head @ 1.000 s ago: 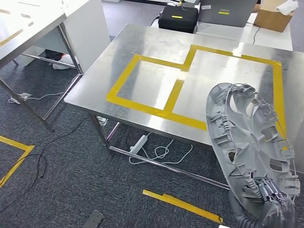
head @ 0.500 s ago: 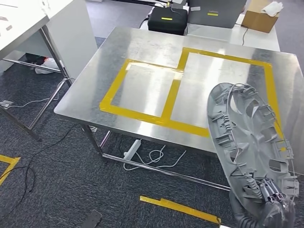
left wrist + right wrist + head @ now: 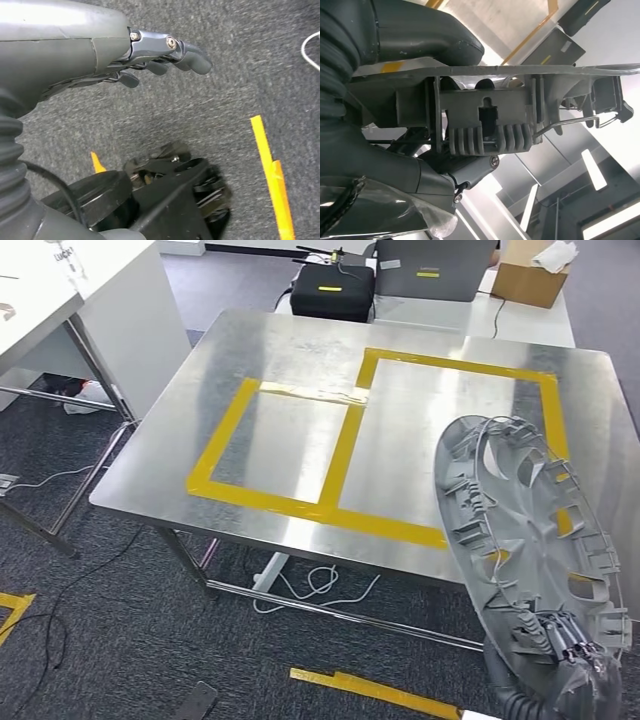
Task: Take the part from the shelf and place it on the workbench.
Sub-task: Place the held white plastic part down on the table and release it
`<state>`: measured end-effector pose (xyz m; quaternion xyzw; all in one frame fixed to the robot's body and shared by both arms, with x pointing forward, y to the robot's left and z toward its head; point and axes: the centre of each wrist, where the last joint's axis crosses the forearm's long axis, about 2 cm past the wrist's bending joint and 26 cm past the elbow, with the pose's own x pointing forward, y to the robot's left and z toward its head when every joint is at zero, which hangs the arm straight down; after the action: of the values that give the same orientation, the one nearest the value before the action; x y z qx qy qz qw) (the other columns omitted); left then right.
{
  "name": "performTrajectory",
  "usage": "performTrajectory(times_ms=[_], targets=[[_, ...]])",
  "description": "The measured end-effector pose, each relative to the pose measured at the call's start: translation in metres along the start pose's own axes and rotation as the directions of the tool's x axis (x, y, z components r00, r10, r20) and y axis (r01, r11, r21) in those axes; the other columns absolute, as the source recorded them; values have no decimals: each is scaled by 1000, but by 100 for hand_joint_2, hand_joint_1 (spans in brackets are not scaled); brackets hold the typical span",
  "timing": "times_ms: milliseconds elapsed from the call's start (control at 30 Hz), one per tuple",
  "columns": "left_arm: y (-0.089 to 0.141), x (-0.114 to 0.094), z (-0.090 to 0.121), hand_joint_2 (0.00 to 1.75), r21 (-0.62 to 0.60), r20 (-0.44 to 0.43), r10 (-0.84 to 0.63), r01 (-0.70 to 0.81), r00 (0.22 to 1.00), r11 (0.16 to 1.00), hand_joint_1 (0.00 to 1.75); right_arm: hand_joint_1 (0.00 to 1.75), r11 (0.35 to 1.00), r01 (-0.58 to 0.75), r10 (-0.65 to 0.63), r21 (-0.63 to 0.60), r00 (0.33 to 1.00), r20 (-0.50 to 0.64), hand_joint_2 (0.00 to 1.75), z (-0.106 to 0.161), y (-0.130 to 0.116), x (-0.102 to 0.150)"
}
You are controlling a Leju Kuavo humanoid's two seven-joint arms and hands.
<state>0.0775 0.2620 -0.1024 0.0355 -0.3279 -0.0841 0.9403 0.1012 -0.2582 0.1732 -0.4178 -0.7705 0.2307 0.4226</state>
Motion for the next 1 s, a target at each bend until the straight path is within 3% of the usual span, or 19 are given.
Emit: performTrajectory(times_ms=[1000], targets=[[-2,-5,3,175,-6,-16,0,0,1000,1000,0,175,1000,-3,3,10,1000,-16,175,2,0,0]])
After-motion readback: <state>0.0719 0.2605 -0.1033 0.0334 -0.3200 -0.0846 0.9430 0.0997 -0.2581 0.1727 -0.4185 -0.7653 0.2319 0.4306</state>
